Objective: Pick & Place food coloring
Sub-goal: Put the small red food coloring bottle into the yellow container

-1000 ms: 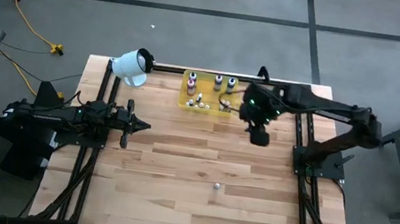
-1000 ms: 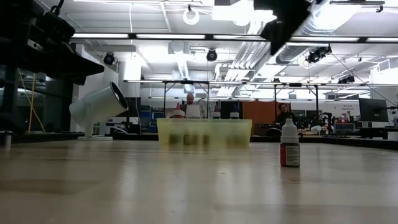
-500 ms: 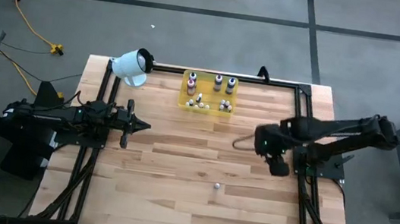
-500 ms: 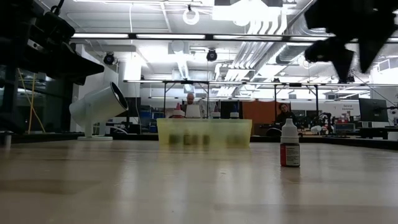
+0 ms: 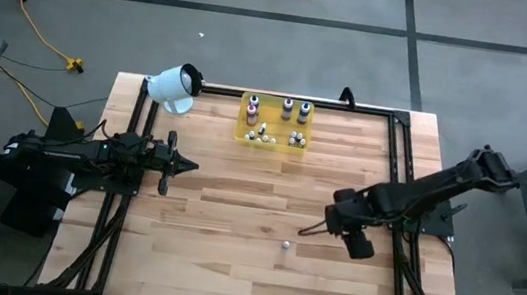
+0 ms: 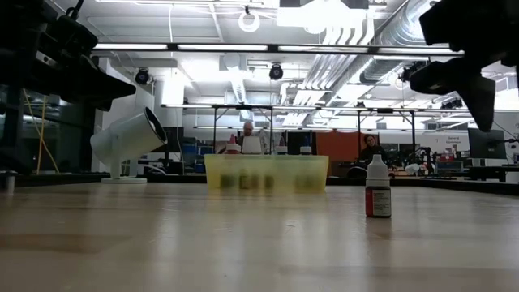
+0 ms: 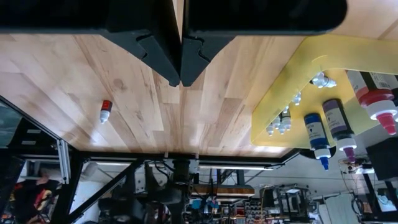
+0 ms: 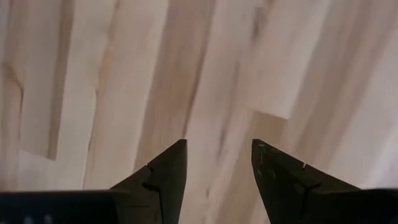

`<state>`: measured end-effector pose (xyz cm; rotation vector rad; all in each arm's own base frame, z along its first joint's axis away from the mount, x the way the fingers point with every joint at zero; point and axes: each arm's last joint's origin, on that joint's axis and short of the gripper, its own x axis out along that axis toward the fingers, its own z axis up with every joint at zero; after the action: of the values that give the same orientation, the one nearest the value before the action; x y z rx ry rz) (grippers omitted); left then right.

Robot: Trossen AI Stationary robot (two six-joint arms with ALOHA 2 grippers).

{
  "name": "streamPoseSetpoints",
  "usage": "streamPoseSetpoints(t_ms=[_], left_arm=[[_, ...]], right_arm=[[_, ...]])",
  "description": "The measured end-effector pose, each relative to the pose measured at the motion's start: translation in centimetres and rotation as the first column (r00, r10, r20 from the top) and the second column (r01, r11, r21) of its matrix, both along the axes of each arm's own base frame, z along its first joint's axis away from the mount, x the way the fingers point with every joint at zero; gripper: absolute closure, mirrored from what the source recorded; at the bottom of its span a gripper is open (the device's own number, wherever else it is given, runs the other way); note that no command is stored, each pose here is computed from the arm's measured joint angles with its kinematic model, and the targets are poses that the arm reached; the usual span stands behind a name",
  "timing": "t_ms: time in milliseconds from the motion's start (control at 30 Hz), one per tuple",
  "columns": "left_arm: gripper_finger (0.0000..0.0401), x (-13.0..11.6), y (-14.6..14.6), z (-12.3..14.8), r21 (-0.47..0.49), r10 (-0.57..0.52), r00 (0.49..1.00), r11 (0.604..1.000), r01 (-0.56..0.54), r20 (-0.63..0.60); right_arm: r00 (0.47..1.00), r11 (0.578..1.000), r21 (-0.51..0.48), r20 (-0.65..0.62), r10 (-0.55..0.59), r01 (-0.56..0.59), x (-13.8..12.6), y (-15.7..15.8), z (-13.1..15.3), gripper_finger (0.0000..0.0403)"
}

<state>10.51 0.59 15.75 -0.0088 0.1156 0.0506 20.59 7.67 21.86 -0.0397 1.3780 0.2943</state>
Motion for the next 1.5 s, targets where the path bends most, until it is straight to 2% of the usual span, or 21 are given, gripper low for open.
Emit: streamPoseSetpoints(t_ms=[400, 733, 867, 1033, 1233, 1500], left_arm=[[0.0401, 0.0, 0.0, 0.0, 0.000, 0.000, 1.000, 1.000, 0.000, 0.000], [0.0401, 0.0, 0.0, 0.0, 0.000, 0.000, 1.000, 1.000, 0.000, 0.000], [0.0401, 0.0, 0.0, 0.0, 0.000, 0.000, 1.000, 1.000, 0.000, 0.000], [0.0401, 0.0, 0.0, 0.0, 0.000, 0.000, 1.000, 1.000, 0.000, 0.000], [0.0401, 0.0, 0.0, 0.0, 0.000, 0.000, 1.000, 1.000, 0.000, 0.000], [0.0401, 0.0, 0.0, 0.0, 0.000, 0.000, 1.000, 1.000, 0.000, 0.000]], right_arm=[[0.996, 0.996, -0.007, 0.026, 0.086, -0.086, 2.9, 2.4, -1.9, 0.0234], [0.992, 0.993, -0.040, 0.062, 0.112, -0.110, 5.0, 3.2, 0.9, 0.0234], [0.978, 0.981, -0.062, 0.090, 0.190, -0.184, 6.4, 3.8, 2.0, 0.0233], [0.937, 0.942, -0.106, 0.111, 0.331, -0.320, 8.7, 4.7, 2.3, 0.0233], [0.904, 0.905, -0.140, 0.095, 0.417, -0.402, 11.4, 5.6, 1.2, 0.0234], [0.903, 0.903, -0.150, 0.092, 0.419, -0.403, 13.9, 6.2, -0.8, 0.0233]])
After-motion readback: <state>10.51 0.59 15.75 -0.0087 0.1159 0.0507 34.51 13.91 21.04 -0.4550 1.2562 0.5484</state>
